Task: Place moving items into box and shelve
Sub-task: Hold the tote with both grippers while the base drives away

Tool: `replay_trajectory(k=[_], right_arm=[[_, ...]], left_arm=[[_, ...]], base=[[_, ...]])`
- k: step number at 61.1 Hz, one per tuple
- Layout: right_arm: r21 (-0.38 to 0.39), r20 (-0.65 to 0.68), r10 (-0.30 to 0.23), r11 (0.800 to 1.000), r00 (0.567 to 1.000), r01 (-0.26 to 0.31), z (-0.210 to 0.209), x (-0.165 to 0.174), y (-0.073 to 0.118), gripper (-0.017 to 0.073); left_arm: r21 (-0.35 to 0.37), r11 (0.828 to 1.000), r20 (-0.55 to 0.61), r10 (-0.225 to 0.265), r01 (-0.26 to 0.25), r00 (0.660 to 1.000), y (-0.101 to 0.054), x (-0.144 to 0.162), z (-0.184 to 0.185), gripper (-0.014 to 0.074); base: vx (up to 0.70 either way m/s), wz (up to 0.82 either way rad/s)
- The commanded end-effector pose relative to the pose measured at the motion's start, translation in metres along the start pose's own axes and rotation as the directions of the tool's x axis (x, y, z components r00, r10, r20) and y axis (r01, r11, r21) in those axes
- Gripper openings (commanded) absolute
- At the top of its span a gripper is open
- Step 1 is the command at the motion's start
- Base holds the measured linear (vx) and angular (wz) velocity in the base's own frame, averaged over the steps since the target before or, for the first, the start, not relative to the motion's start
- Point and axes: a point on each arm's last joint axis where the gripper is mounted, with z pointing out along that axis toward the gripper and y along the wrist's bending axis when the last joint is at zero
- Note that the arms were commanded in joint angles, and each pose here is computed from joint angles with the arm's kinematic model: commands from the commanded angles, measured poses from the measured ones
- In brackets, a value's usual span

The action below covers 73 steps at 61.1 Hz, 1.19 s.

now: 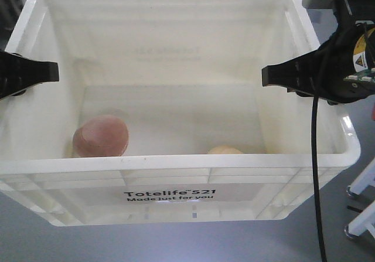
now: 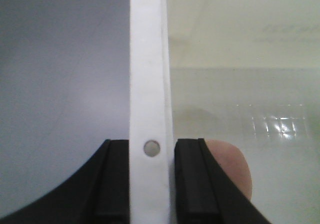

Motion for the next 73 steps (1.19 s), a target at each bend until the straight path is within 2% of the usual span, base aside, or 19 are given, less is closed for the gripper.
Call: replay_trajectory(k=[1, 73], right_arm=[[-0.009, 0.165, -0.001, 1.0, 0.986, 0.003, -0.0217, -0.0162, -0.008, 0.0085], [-0.009, 0.165, -0.001, 1.0, 0.986, 0.003, -0.0217, -0.0162, -0.008, 0.0085]], left_arm=[[0.034, 0.999, 0.177, 0.021, -0.027, 0.984, 0.0014, -0.0199, -0.0176, 0.0095], [0.034, 0.999, 0.177, 0.021, -0.027, 0.984, 0.0014, -0.02, -0.0176, 0.0095]], base=[[-0.17, 0.64], [-0.15, 0.58]])
